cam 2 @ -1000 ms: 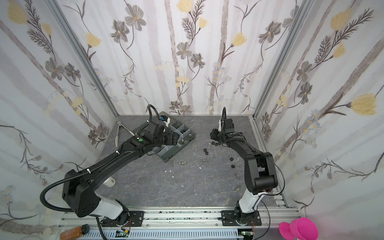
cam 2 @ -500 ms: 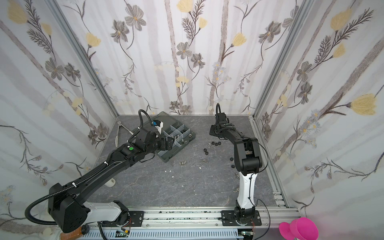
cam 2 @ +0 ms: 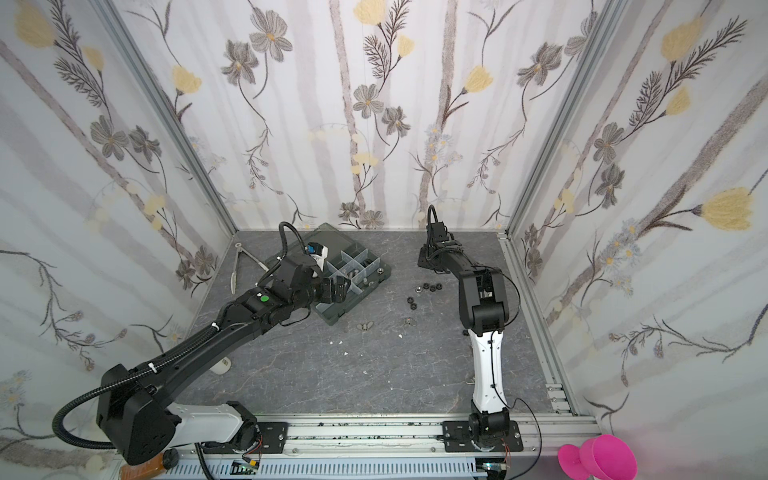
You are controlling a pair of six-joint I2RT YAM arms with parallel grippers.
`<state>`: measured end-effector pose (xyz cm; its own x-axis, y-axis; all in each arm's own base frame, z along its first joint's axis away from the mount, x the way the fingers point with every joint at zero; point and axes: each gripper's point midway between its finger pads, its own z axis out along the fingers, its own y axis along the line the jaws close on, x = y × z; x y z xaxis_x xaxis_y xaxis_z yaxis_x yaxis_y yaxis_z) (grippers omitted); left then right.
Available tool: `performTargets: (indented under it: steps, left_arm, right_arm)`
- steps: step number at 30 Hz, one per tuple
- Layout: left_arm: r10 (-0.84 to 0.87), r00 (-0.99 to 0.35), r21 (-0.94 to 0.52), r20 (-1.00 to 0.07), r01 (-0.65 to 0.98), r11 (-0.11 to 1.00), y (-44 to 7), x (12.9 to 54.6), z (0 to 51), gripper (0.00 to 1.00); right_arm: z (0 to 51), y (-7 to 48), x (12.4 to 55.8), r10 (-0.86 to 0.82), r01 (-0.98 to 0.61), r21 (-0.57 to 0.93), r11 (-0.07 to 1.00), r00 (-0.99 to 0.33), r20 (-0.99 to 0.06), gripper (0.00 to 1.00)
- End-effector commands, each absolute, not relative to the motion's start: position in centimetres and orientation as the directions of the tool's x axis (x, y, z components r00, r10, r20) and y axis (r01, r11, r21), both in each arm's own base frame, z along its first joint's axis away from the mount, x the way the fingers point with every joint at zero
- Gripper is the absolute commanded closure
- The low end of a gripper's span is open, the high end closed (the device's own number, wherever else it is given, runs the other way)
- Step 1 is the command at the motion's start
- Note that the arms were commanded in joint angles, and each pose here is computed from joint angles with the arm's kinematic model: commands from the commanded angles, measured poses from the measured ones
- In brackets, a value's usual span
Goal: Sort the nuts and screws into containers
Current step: 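Lower the right gripper onto a lone silver hex nut and close it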
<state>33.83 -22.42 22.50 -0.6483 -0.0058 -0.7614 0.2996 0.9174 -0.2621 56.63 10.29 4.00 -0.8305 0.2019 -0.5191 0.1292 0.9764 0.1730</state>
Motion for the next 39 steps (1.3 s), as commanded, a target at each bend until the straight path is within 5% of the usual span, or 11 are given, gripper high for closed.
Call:
performTargets:
  steps: [1, 22, 31, 39]
  left_arm:
    - [-0.01, -0.633, -0.272, -0.774, 0.319, 0.908, -23.0, 34.3, 22.6, 0.0]
    - [-0.03, -0.657, -0.295, -0.753, 0.297, 0.908, -22.4, 35.0, 21.6, 0.0]
    - [-0.035, -0.651, -0.292, -0.759, 0.291, 0.911, -22.1, 35.0, 21.8, 0.0]
    - [-0.041, -0.641, -0.29, -0.766, 0.289, 0.912, -21.8, 34.8, 22.1, 0.0]
  right_arm:
    - [3.3, 9.8, 56.7, 0.197, 0.138, 0.152, 0.979, -0.841, -0.505, 0.5]
    - [0.7, 9.8, 56.1, 0.129, 0.117, 0.055, 0.992, -0.875, -0.467, 0.62]
    - [1.2, 10.3, 55.8, 0.11, 0.107, 0.034, 0.994, -0.876, -0.47, 0.81]
    - [3.5, 10.5, 55.8, 0.104, 0.102, 0.032, 0.994, -0.861, -0.498, 0.89]
